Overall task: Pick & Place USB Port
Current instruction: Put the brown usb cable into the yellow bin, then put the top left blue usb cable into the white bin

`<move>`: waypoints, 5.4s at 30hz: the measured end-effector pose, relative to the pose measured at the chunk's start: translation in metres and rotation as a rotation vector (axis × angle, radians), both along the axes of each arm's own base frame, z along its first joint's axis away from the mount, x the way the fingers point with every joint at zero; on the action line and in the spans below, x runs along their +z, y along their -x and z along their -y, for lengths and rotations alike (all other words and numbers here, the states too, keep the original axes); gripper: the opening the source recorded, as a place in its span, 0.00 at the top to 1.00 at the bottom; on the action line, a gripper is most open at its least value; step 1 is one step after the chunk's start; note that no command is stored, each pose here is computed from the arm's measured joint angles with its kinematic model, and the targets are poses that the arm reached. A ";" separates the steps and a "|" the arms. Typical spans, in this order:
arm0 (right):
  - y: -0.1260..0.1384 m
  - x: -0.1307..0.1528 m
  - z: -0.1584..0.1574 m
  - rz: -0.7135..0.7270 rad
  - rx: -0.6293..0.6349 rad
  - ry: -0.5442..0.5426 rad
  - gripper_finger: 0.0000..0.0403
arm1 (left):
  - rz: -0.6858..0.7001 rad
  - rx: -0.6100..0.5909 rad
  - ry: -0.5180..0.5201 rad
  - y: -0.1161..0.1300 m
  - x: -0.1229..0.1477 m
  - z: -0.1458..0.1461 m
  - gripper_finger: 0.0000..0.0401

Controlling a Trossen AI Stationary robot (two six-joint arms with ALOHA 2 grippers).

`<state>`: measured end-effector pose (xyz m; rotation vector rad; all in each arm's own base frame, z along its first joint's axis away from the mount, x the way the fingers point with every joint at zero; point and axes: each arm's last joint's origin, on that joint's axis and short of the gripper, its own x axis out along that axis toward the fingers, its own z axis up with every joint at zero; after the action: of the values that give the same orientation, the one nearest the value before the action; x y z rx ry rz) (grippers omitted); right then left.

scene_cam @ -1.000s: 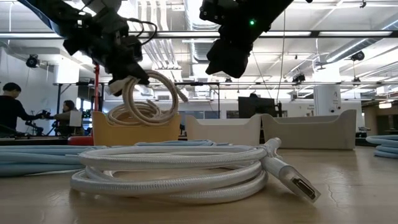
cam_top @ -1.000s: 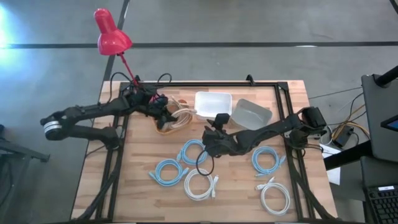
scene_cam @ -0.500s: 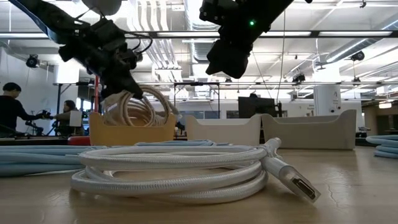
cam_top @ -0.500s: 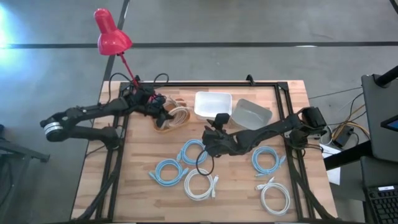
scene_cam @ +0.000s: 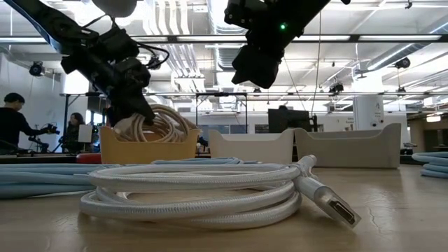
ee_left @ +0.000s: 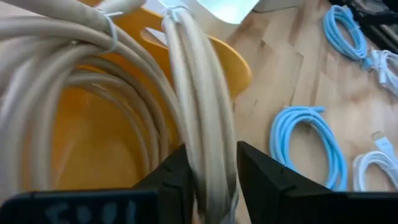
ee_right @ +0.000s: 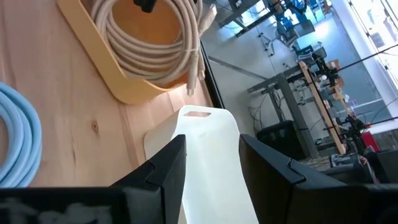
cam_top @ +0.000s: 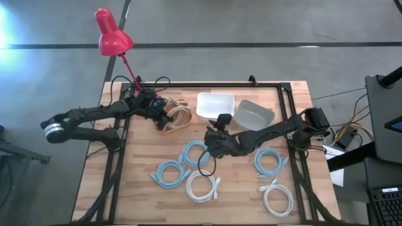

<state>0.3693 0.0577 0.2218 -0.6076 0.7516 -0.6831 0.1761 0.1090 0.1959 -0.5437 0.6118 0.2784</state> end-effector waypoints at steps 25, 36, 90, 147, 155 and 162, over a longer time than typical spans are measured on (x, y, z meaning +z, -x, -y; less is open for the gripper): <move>-0.001 -0.002 -0.001 0.075 0.013 -0.151 0.65 | -0.164 0.033 -0.300 0.011 0.072 0.001 0.66; -0.004 -0.008 -0.005 0.134 0.102 -0.569 0.68 | -0.045 -0.006 -0.371 0.021 0.091 0.021 0.66; -0.022 -0.093 0.022 -0.034 -0.037 -0.807 0.86 | -0.031 -0.014 -0.348 0.017 0.055 0.023 0.66; -0.004 -0.080 0.173 0.055 -0.634 0.005 0.80 | -0.030 -0.013 -0.350 0.017 0.055 0.023 0.66; -0.002 -0.080 0.175 0.017 -0.625 0.010 0.69 | -0.030 -0.013 -0.350 0.017 0.055 0.023 0.66; -0.002 -0.073 0.174 0.019 -0.615 0.013 0.63 | -0.029 -0.015 -0.349 0.017 0.055 0.023 0.66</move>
<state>0.3708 -0.1168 0.1485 -0.3750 0.9249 -1.2572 0.1591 0.0857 0.2513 -0.1991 0.5791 0.3702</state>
